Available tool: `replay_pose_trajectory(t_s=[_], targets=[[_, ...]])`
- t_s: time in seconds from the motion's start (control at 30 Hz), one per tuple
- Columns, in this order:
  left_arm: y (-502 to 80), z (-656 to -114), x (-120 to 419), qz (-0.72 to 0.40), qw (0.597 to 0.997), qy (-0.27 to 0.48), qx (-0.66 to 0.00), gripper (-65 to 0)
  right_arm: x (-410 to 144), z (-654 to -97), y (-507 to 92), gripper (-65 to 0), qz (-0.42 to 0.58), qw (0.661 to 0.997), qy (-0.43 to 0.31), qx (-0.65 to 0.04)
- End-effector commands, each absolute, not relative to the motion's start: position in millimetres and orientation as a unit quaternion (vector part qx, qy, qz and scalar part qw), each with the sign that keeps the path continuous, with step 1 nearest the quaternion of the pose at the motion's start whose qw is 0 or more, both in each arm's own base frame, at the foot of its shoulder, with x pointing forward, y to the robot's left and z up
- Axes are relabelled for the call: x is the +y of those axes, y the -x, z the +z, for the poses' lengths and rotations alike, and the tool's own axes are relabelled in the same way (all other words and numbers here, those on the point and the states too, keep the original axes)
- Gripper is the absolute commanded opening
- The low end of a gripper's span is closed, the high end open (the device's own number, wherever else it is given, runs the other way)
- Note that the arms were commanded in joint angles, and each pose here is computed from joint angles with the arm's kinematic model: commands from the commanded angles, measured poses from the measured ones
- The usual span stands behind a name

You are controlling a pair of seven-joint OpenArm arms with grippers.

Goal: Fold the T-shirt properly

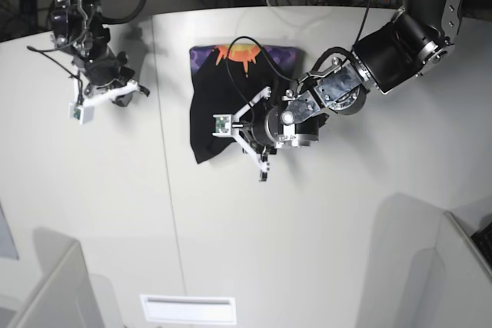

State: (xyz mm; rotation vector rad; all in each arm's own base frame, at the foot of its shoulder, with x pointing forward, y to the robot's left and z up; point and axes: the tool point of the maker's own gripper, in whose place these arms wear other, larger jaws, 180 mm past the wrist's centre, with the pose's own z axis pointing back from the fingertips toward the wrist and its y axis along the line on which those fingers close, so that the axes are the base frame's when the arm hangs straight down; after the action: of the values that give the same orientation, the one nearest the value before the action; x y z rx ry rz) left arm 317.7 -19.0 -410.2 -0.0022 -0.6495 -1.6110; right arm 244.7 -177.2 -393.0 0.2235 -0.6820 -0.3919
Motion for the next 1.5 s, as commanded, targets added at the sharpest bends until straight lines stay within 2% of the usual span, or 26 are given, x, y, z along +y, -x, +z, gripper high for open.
replay_pose_trajectory(t_s=[0.0,0.07,0.13,0.27,0.37,0.43,0.6,0.67,0.7,0.73,0.77,0.8,0.87,1.13,1.23,1.37,1.47], targets=[[-328.3,-391.9,-27.0,-0.71,0.634,-0.002,-0.308,-65.0,-180.8,-382.7,-253.0,-65.0,-0.187,0.911,-0.107,-0.352],[-330.8,-385.3,-28.4,-0.711,0.628,-0.006,-0.316,-63.8,-179.7,-382.2,-254.0,-65.0,-0.185,0.911,-0.109,-0.353],[-333.3,-381.8,-28.6,-0.709,0.628,-0.008,-0.32,-48.4,-179.1,-381.9,-254.5,-65.0,-0.185,0.911,-0.109,-0.353],[-344.0,-372.6,-29.4,-0.709,0.624,-0.015,-0.328,-23.7,-178.6,-381.6,-255.0,-65.0,-0.184,0.91,-0.11,-0.354],[-350.1,-363.1,-31.4,-0.708,0.619,-0.021,-0.339,-13.7,-178.1,-381.8,-255.0,-65.0,-0.184,0.911,-0.11,-0.353],[-354.1,-353.0,-35.4,-0.709,0.612,-0.022,-0.35,-12.3,-178.1,-381.8,-255.0,-65.0,-0.184,0.911,-0.11,-0.353],[-373.4,-302.2,-39.8,-0.671,0.611,-0.024,-0.419,-12.5,-180.0,-381.1,-255.4,-65.0,-0.184,0.91,-0.109,-0.355],[-383.2,-277.7,-28.8,-0.628,0.628,-0.021,-0.458,-13.2,-183.6,-380.4,-255.5,-65.0,-0.181,0.911,-0.103,-0.357],[-387.3,-265.1,-17.8,-0.597,0.642,-0.02,-0.48,-16.1,-187.9,-378.4,-256.1,-65.0,-0.175,0.911,-0.097,-0.361],[-388.3,-258.9,-5.6,-0.57,0.656,-0.019,-0.494,-21.4,-194.0,-375.5,-256.8,-65.0,-0.165,0.911,-0.084,-0.369],[-389.0,-247.8,7.2,-0.542,0.665,-0.021,-0.514,-30.3,-198.8,-371.2,-257.7,-65.0,-0.152,0.909,-0.068,-0.382],[-387.8,-240.0,16.4,-0.519,0.672,-0.02,-0.528,-40.2,-204.3,-368.7,-256.5,-65.0,-0.143,0.907,-0.051,-0.393],[-381.1,-234.9,38.6,-0.476,0.69,-0.025,-0.544,-65.0,-212.5,-361.8,-255.4,-65.0,-0.122,0.898,-0.018,-0.423],[-335.2,-267.9,105.3,-0.387,0.756,-0.03,-0.528,-65.0,-203.3,-354.6,-228.1,-65.0,0.005,0.883,0.018,-0.468],[-305.3,-278.9,118.2,-0.354,0.75,0.005,-0.558,-65.0,-202.2,-353.2,-210.7,-65.0,0.036,0.876,0.033,-0.479],[-251.2,-283.9,119.6,-0.324,0.724,0.066,-0.606,-65.0,-202.0,-355.0,-182.4,-65.0,0.075,0.869,0.054,-0.485],[-216.8,-299.0,138.9,-0.287,0.748,0.056,-0.596,-65.0,-200.7,-358.0,-159.6,-65.0,0.093,0.87,0.058,-0.48]])
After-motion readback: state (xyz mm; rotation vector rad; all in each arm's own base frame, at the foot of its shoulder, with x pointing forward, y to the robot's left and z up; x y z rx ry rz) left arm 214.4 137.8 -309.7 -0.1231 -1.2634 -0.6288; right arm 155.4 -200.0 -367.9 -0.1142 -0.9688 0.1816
